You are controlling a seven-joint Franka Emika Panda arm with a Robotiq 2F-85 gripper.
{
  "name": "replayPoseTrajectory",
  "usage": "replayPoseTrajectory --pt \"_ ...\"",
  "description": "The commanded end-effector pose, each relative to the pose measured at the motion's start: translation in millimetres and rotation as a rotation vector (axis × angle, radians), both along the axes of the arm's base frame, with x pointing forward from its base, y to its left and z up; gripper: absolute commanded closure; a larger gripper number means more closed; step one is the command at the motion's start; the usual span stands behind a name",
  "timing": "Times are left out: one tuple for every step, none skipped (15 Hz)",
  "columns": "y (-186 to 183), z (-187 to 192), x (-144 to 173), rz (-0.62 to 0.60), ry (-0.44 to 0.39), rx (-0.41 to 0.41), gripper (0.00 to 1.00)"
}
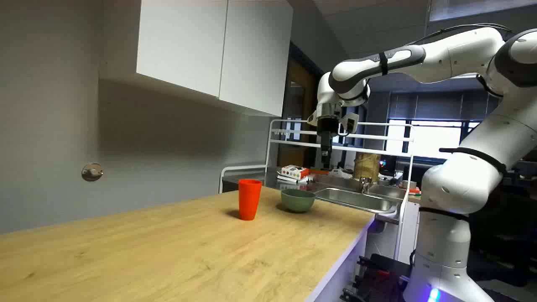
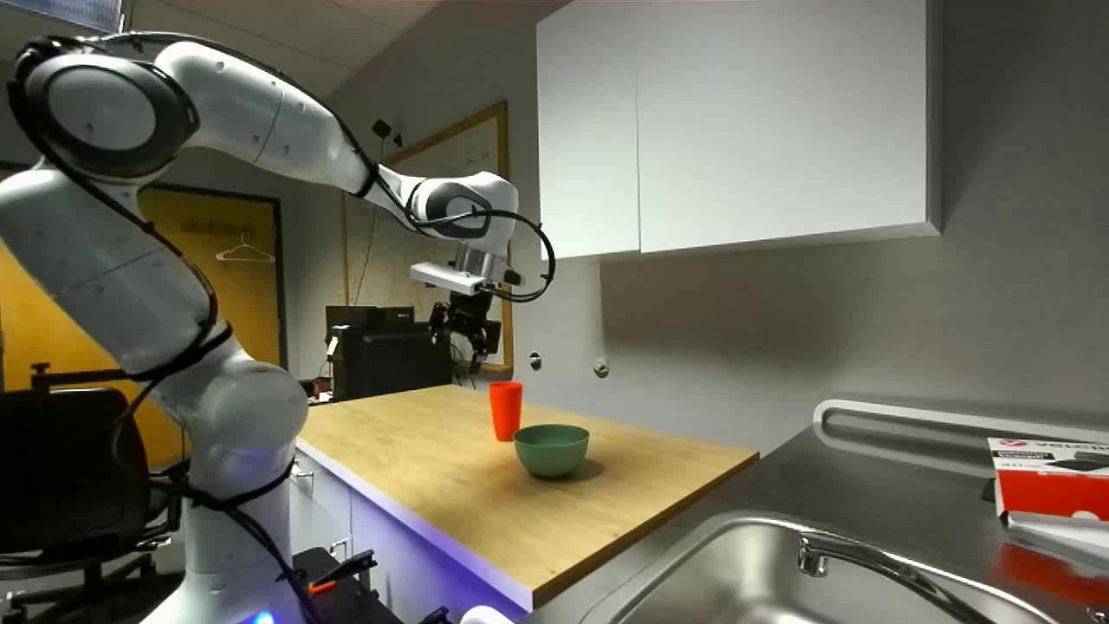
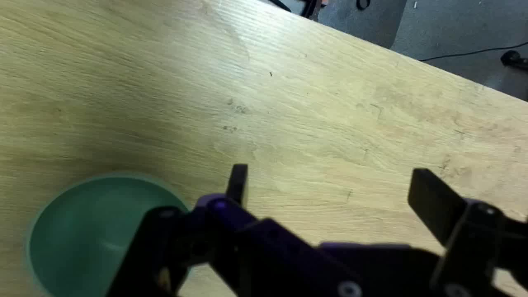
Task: Empty the contents in the cup into the bowl
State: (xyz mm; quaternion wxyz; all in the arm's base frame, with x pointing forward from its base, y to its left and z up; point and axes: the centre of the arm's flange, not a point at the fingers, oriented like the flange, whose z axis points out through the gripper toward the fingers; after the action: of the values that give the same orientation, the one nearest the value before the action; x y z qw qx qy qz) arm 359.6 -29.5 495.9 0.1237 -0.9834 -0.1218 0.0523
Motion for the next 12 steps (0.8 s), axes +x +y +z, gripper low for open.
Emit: replayPoseTrajectory --pt "-0.1 0.7 0.3 0.0 -0.002 0.0 0.0" --pt "-0.2 1.3 0.2 -0.001 -0.004 0.0 0.0" --pt "-0.2 1.6 0.0 -0.001 -0.005 0.0 0.0" --pt "-0.2 1.7 0.0 -0.001 -0.005 0.0 0.0" --pt "-0.2 1.7 0.0 -0.001 -0.005 0.0 0.0" --pt "-0.2 1.7 0.0 -0.001 -0.005 0.0 0.0" --pt "-0.2 1.7 0.0 -0.001 -0.005 0.0 0.0" --pt "-0.2 1.7 0.0 -0.001 -0.005 0.0 0.0" --pt "-0.2 1.7 0.0 -0.001 -0.005 0.0 0.0" --pt "-0.2 1.7 0.0 -0.001 -0.005 0.0 0.0" --pt "-0.2 1.7 0.0 -0.001 -0.005 0.0 0.0" --pt "1.7 2.2 3.2 0.001 -0.003 0.0 0.0"
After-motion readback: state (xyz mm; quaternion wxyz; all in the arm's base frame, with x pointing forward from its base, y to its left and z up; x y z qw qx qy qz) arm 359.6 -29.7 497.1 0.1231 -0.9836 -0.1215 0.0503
